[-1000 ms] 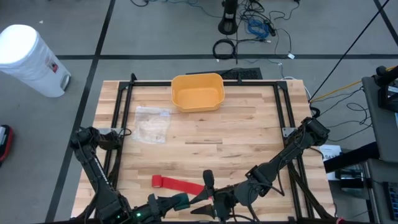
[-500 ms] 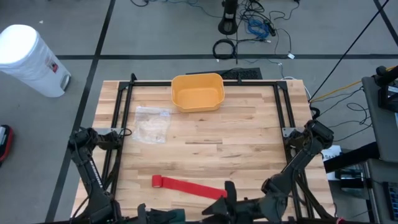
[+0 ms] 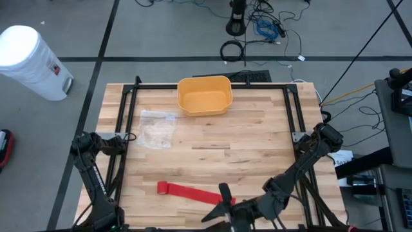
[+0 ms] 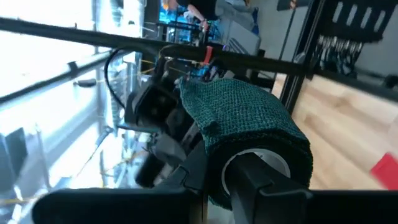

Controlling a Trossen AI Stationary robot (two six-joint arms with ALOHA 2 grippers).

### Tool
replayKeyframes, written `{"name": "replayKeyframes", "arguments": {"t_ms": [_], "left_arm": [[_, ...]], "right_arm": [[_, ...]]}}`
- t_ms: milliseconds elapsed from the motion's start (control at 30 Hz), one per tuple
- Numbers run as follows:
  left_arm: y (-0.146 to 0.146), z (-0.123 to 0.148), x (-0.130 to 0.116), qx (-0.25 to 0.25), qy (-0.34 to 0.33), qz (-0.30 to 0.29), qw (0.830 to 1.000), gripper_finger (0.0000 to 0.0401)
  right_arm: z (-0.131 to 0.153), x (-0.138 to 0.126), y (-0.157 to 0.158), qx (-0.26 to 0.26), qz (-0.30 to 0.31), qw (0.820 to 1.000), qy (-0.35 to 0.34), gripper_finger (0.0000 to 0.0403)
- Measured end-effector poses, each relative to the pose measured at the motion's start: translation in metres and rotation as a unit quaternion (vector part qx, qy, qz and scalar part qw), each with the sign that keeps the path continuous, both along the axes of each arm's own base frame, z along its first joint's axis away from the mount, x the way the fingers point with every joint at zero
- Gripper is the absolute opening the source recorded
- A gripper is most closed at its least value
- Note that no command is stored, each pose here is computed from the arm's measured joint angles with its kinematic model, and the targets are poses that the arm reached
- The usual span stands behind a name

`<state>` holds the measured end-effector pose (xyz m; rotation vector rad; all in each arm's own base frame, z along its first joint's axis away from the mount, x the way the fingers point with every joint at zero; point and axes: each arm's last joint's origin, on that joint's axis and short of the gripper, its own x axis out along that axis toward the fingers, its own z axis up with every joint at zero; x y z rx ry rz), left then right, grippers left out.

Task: Roll bandage
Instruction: Roll the green bandage

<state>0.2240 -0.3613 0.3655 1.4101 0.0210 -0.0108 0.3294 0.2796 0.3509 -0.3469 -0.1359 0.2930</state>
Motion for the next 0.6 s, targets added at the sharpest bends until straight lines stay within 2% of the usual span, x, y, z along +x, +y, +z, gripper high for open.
{"name": "replayKeyframes", "arguments": {"t_ms": [167, 400, 600], "left_arm": [[-0.002, 0.0, -0.002, 0.078, 0.001, -0.005, 0.997, 0.0043], [-0.001, 0.0, -0.002, 0.078, 0.001, 0.006, 0.997, 0.0043], [-0.001, 0.0, -0.002, 0.079, 0.001, 0.009, 0.997, 0.0043]], "right_arm": [[-0.004, 0.015, -0.012, 0.07, 0.013, 0.997, 0.017, 0.0121], [-0.019, 0.032, -0.015, 0.081, -0.001, 0.997, 0.008, 0.0121], [-0.023, 0.036, -0.014, 0.084, 0.02, 0.996, 0.002, 0.0121]]}}
